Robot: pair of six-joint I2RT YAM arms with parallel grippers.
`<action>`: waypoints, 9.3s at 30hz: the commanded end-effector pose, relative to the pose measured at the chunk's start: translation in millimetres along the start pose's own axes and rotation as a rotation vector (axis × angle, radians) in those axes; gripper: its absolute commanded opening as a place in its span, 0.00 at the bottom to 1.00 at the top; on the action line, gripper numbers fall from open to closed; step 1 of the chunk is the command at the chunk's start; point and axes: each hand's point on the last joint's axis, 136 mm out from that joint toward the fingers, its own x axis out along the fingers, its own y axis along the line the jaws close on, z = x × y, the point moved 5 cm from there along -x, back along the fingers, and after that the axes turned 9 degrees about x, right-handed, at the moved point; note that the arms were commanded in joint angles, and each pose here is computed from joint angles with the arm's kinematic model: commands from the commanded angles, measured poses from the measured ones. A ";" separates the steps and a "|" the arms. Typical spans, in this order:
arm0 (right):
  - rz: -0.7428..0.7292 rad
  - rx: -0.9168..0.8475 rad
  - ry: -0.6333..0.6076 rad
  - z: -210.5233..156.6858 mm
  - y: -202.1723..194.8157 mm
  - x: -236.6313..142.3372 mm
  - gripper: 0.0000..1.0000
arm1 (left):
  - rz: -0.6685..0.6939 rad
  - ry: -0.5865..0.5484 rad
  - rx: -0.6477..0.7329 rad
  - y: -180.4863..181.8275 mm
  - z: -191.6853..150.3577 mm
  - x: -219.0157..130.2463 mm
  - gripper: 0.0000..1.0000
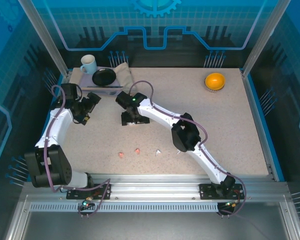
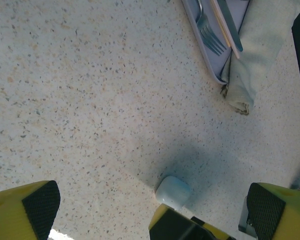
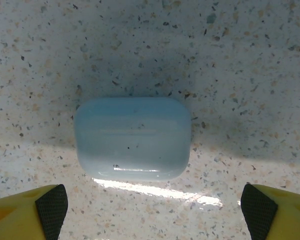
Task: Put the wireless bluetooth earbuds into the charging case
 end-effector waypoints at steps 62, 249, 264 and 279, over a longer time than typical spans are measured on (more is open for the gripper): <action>0.115 0.324 -0.054 52.8 -61.5 -41.8 0.59 | -0.367 0.113 0.150 -36.3 -73.7 37.3 0.99; 1.158 -0.078 -0.243 20.0 -157.6 -179.6 0.01 | -1.072 0.488 1.006 -212.5 -198.6 -32.8 0.08; 0.932 -0.243 -0.248 28.6 -171.2 -191.8 0.00 | -1.030 0.479 1.069 -217.9 -180.1 -44.9 0.81; 0.658 -0.620 -0.207 36.4 -163.7 -160.6 0.00 | -0.786 0.645 1.129 -189.6 -165.4 -0.5 0.89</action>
